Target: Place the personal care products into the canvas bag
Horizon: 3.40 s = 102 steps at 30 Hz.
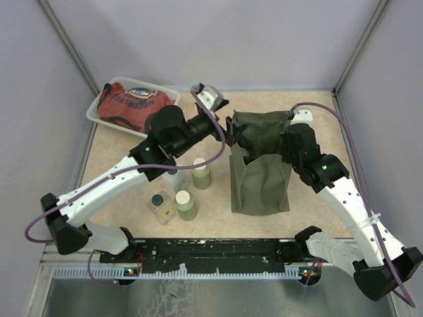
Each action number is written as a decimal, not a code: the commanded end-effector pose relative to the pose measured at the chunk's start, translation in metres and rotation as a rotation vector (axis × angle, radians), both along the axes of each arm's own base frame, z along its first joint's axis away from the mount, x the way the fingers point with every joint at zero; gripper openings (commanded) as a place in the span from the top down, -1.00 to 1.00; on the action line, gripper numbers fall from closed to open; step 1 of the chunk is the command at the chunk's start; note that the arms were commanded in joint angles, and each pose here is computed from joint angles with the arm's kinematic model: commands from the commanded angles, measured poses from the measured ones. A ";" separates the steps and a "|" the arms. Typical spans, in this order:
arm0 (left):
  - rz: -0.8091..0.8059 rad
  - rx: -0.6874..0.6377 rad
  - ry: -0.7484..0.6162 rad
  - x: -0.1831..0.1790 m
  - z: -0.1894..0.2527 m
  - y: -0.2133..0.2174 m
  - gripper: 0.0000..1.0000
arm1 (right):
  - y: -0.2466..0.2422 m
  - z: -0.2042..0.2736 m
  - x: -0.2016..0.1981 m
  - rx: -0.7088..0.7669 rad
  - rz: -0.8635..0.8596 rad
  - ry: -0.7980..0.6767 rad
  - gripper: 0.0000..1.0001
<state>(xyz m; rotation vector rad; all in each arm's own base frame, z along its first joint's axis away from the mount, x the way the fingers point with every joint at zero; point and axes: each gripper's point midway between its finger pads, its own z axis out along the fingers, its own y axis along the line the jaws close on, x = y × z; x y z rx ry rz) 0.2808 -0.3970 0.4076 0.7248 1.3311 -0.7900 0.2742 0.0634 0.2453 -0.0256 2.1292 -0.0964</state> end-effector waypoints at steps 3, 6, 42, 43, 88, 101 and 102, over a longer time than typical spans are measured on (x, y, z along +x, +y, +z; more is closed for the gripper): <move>0.314 0.341 0.223 0.013 -0.088 0.075 -1.00 | -0.003 -0.005 0.002 -0.046 -0.009 0.022 0.71; 0.329 0.423 0.289 0.008 -0.116 0.085 -1.00 | 0.000 -0.004 0.002 -0.030 0.001 0.023 0.70; 0.247 0.700 0.844 -0.030 -0.302 0.132 -0.99 | 0.003 -0.017 -0.006 -0.016 0.036 0.045 0.66; 0.249 0.697 0.836 -0.028 -0.302 0.131 -0.99 | 0.004 -0.018 -0.006 -0.015 0.038 0.047 0.66; -0.090 -0.089 -0.056 -0.003 0.077 0.049 1.00 | -0.006 -0.018 -0.008 -0.062 0.010 0.061 0.85; -0.156 -0.009 -0.045 0.025 0.046 -0.005 1.00 | -0.007 -0.024 -0.008 -0.076 0.005 0.076 0.85; -0.158 -0.025 -0.062 0.022 0.054 -0.002 1.00 | -0.007 -0.024 -0.007 -0.076 0.004 0.075 0.85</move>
